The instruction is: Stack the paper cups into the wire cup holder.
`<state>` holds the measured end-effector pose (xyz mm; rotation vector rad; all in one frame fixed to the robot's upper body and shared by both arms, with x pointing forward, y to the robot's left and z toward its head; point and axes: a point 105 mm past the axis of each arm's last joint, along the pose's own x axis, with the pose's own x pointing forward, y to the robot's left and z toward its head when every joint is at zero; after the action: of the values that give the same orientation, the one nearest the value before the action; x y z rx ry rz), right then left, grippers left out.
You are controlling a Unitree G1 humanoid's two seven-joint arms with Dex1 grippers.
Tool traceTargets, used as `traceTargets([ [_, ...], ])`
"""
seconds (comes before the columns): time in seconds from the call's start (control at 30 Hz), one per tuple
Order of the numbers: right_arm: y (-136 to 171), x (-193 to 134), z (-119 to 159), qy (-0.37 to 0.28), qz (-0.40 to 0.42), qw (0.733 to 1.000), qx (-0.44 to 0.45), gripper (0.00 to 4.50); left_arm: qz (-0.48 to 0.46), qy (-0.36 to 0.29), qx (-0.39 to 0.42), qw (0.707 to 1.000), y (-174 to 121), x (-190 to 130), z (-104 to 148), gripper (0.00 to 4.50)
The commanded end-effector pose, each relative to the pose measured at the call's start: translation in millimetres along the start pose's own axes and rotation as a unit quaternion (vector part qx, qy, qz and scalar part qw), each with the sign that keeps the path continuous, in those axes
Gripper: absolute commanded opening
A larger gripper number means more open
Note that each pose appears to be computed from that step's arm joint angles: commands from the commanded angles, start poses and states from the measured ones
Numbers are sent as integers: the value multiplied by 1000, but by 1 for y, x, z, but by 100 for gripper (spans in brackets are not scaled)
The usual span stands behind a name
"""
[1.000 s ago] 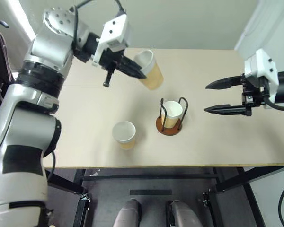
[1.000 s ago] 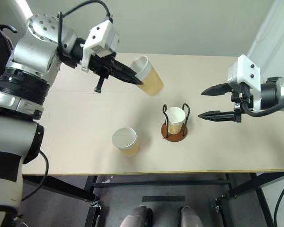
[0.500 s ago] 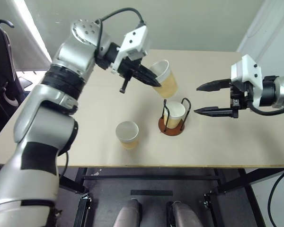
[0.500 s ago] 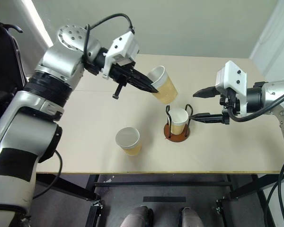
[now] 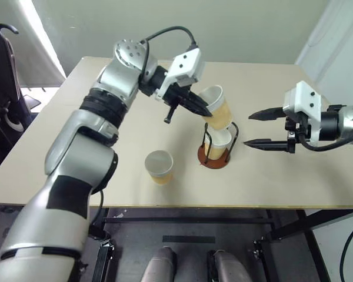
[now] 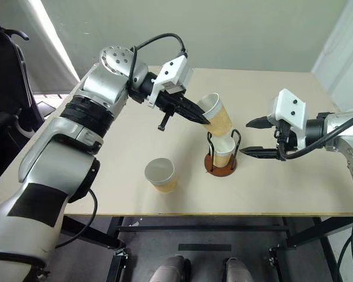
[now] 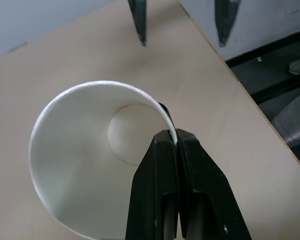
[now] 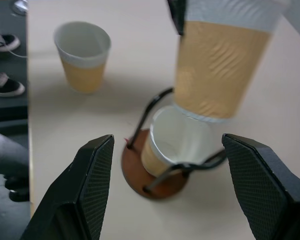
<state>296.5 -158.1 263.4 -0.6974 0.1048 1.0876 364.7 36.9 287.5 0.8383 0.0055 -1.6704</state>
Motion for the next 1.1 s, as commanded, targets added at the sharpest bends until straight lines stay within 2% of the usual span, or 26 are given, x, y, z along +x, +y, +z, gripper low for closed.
traceTargets([
  [0.03,-4,-11,14,-11,-27,999,-29,348,-23,-3,20,1000,-4,5,4,3],
  [0.83,-3,-14,14,-14,-38,999,-25,348,-20,40,68,997,0,19,-9,3],
  [1.07,-4,-19,13,-9,-41,999,-23,348,-33,69,77,994,-1,21,-11,3],
  [1.1,-4,-19,12,-8,-42,999,-22,348,-34,73,82,993,0,21,-10,21],
])
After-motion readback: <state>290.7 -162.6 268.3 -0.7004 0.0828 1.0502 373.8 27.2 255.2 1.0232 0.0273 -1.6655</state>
